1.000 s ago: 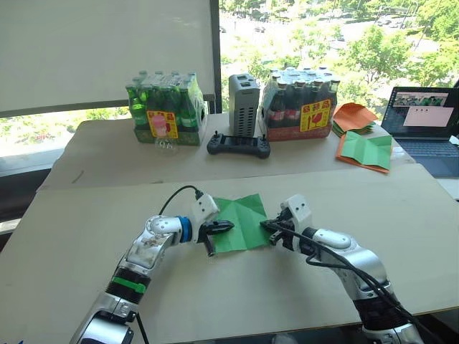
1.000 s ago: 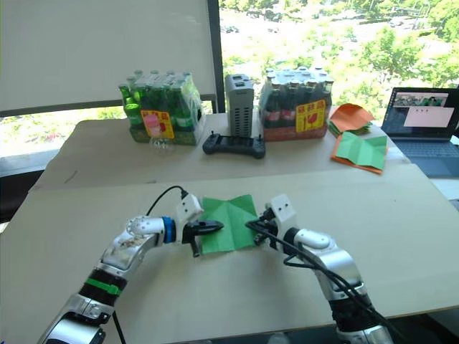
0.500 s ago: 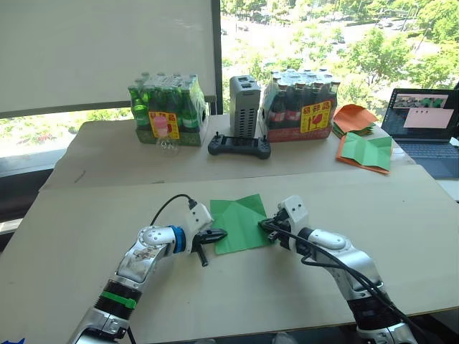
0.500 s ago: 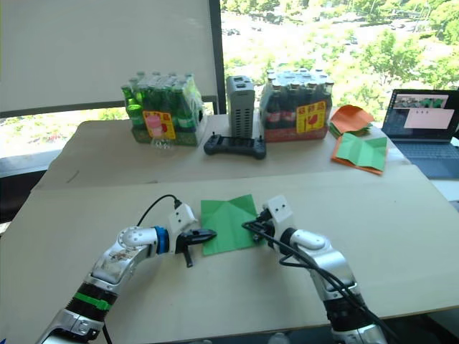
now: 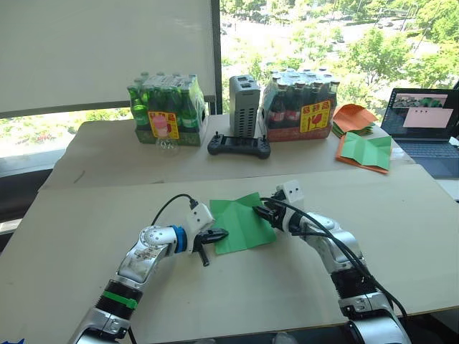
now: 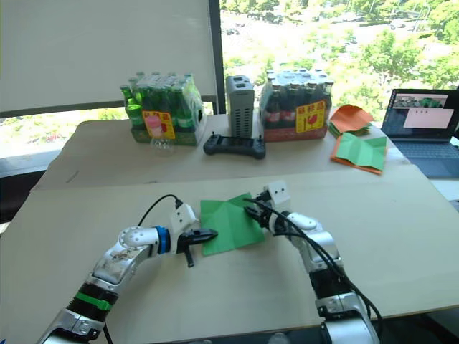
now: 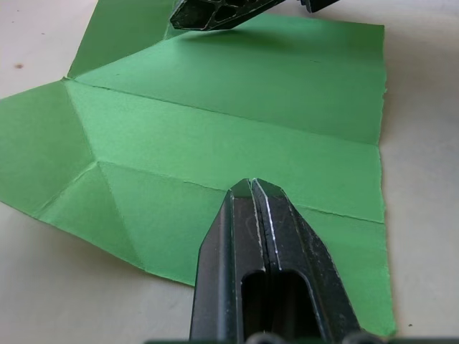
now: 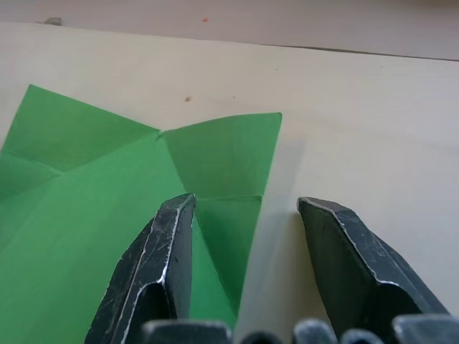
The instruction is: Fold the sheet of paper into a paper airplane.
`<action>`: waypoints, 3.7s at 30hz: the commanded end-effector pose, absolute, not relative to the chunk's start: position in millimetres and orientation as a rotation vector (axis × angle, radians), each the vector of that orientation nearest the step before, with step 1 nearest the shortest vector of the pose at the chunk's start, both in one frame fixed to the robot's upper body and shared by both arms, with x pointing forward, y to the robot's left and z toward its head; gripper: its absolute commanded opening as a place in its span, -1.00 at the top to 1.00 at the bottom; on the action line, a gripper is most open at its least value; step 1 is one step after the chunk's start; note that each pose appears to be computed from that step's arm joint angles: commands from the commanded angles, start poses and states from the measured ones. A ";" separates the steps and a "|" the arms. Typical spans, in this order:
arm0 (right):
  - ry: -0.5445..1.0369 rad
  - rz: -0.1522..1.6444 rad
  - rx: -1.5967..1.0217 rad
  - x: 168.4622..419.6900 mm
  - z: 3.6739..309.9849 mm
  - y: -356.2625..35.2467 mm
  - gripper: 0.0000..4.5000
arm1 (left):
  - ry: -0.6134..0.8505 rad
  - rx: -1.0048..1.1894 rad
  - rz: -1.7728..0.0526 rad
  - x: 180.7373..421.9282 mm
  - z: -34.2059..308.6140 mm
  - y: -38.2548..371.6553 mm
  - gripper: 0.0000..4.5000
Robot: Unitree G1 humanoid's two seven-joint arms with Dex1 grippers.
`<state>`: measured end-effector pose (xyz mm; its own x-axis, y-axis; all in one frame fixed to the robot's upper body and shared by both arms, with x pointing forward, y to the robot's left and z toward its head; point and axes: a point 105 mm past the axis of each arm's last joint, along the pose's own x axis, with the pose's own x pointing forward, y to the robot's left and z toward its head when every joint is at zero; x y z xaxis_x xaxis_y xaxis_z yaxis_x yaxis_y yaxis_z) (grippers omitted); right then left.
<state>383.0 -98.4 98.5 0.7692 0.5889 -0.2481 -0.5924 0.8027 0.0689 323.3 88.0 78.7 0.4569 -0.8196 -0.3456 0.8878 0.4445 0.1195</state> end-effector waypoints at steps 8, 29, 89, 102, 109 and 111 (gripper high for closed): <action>0.201 0.682 -0.002 385.1 115.1 -88.9 0.98 | 0.248 0.321 -1.084 319.3 83.2 87.3 1.00; 0.017 0.800 -0.256 282.7 123.3 -62.7 0.98 | 0.280 0.244 -0.981 285.7 110.8 138.5 1.00; 0.024 1.015 -0.851 269.8 63.4 -35.1 0.98 | 0.171 0.263 -1.204 298.1 150.6 84.1 1.00; 0.036 1.009 -0.851 267.8 62.6 -37.7 0.98 | 0.297 0.264 -1.075 307.9 105.4 115.8 1.00; 0.035 1.004 -0.850 268.4 63.7 -37.6 0.98 | 0.329 0.297 -1.068 308.2 92.0 120.9 1.00; 0.035 1.002 -0.851 268.7 64.4 -37.8 0.98 | 0.329 0.299 -1.063 310.2 90.2 120.0 1.00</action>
<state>268.2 -32.6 73.6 0.5587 0.7500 -0.3541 -0.7357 0.2511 -0.6290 308.8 122.9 85.3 0.4432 -0.7923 -0.4193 0.8827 0.4672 0.0501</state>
